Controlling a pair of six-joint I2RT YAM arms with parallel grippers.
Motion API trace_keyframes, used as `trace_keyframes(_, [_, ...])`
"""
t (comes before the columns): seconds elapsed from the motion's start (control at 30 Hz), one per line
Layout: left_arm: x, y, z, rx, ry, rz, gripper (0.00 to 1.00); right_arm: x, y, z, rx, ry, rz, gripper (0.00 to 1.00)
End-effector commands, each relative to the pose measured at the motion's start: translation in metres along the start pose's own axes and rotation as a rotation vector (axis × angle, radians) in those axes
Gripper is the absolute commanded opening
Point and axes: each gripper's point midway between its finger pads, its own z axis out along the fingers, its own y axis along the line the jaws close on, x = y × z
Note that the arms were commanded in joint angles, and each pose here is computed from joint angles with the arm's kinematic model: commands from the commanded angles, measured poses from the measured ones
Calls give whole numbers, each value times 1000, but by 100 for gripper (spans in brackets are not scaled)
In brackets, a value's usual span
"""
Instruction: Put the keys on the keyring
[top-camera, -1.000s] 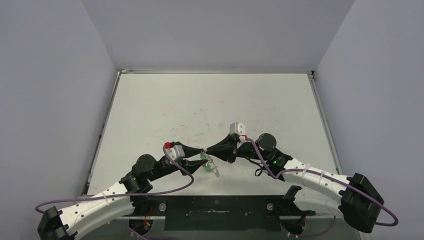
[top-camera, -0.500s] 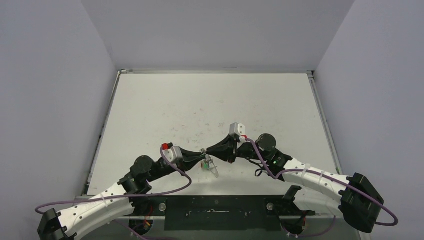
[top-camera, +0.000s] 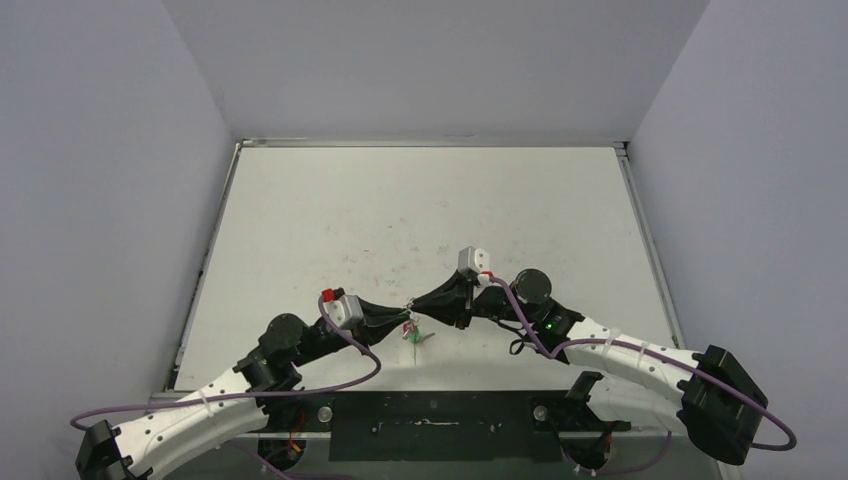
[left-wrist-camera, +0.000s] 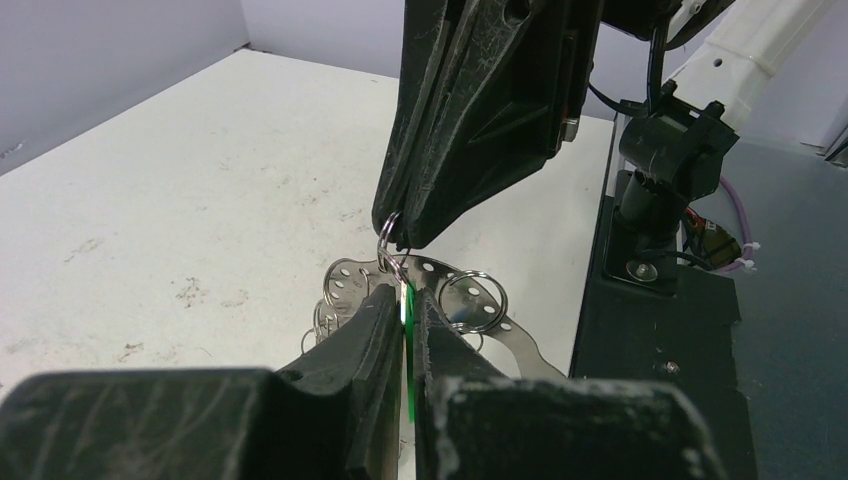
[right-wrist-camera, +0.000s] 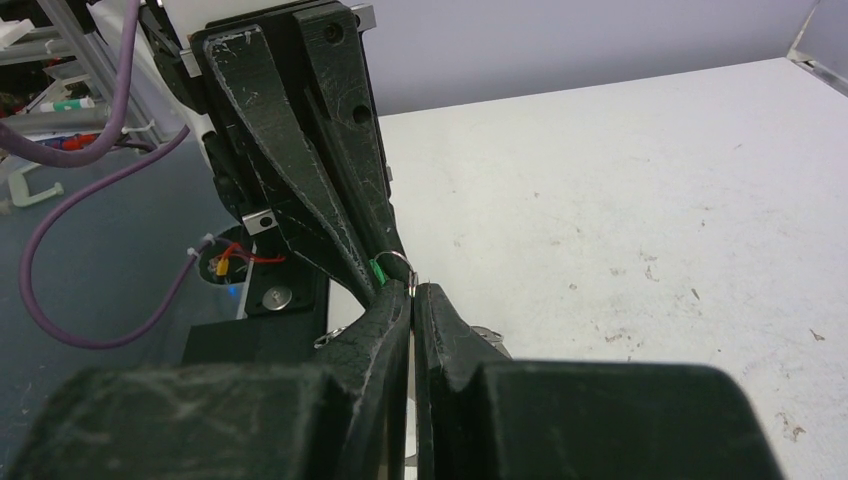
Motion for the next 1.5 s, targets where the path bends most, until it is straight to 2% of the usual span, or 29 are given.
trace_keyframes(0.0, [21,1,-3,-5,64,-23,0,-39,4,3,-20,-135,-79,0])
trace_keyframes(0.63, [56,12,-10,-59,209,-18,0,-47,9,2,-43,-171,-80,0])
trace_keyframes(0.87, [58,16,-11,-79,236,-5,22,-49,10,1,-44,-175,-84,0])
trace_keyframes(1.1, [24,19,-12,-110,137,13,39,-46,10,1,-45,-160,-83,0])
trace_keyframes(1.33, [-26,11,-15,-98,-38,-23,43,-42,9,2,-44,-146,-81,0])
trace_keyframes(1.47, [-44,16,-16,-148,-84,-100,44,-40,9,3,-46,-141,-77,0])
